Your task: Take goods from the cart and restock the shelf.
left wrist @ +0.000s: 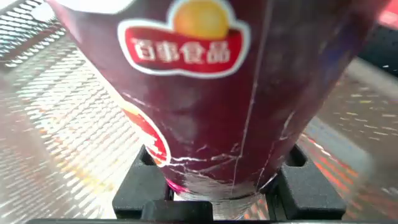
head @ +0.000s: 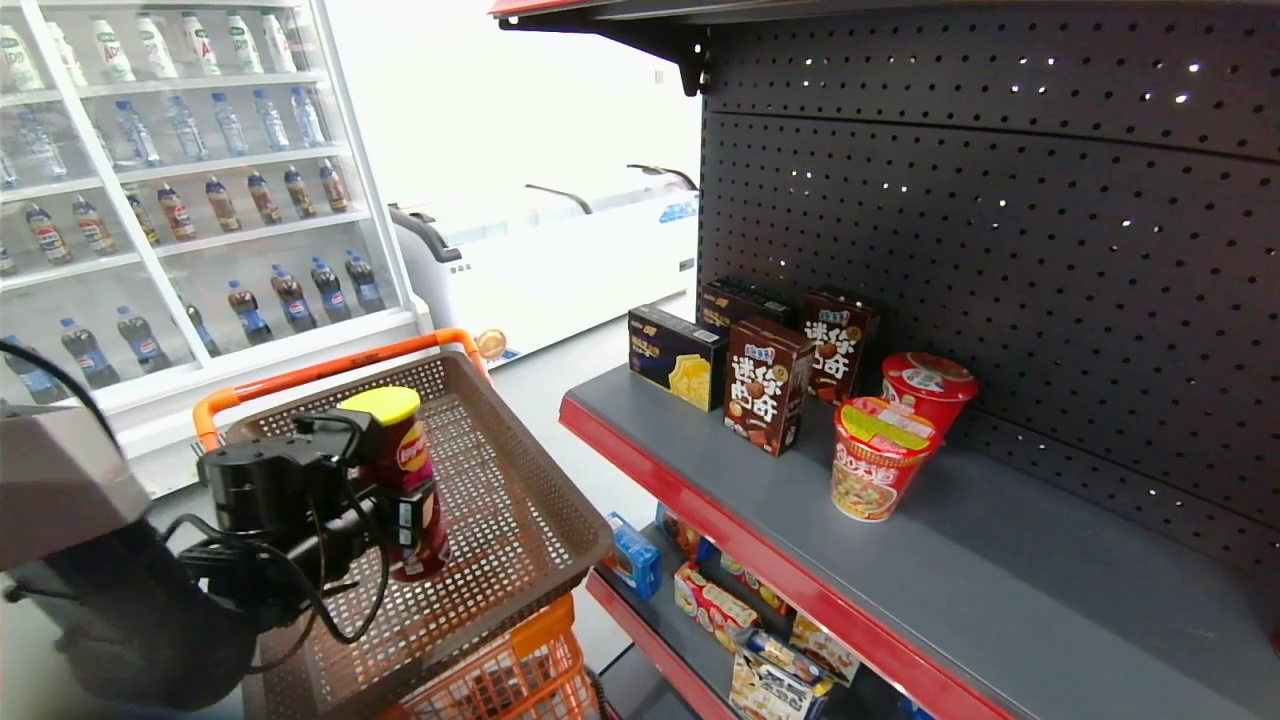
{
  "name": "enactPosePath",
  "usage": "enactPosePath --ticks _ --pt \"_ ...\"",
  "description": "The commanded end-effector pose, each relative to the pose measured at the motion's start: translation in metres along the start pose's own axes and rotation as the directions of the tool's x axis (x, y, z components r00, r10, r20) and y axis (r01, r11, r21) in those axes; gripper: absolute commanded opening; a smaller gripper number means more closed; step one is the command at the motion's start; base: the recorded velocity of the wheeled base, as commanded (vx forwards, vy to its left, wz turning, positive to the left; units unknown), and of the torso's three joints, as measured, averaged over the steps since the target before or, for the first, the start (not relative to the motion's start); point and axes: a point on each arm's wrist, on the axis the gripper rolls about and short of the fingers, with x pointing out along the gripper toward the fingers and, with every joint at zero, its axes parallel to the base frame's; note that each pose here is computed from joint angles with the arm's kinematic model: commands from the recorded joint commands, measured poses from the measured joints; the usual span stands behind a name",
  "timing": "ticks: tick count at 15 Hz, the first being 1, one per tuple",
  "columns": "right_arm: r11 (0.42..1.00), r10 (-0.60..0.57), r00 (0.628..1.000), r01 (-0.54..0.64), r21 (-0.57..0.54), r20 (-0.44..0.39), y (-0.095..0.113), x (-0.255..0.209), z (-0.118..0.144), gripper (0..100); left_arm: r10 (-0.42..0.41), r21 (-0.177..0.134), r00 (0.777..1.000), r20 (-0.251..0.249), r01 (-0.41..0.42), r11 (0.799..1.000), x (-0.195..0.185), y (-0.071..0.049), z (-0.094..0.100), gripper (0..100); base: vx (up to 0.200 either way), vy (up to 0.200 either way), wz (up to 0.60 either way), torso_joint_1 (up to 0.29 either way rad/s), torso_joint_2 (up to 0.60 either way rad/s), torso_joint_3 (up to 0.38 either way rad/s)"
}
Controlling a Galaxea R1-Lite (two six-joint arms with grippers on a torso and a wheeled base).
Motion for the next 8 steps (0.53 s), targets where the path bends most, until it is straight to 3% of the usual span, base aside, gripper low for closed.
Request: enactPosePath --ticks 1,4,6,8 --pt "1.0 0.0 1.0 0.0 0.0 0.0 0.0 0.0 0.0 100 -0.009 -0.008 0.993 0.119 0.01 1.0 -0.077 0.003 0.063 0 0.0 0.0 0.0 0.0 0.0 0.0" --pt "1.0 0.0 1.0 0.0 0.0 0.0 0.0 0.0 0.0 100 -0.011 -0.009 0.978 0.207 0.013 1.0 -0.134 0.003 0.08 0 0.0 0.0 0.0 0.0 0.0 0.0" --pt "1.0 0.0 1.0 0.0 0.0 0.0 0.0 0.0 0.0 100 -0.017 -0.005 0.968 0.252 0.019 1.0 -0.154 0.002 0.079 0 0.0 0.0 0.0 0.0 0.0 0.0" --pt "1.0 0.0 1.0 0.0 0.0 0.0 0.0 0.0 0.0 100 -0.006 -0.024 0.956 0.294 0.014 1.0 -0.174 0.003 0.079 0 0.0 0.0 0.0 0.0 0.0 0.0"
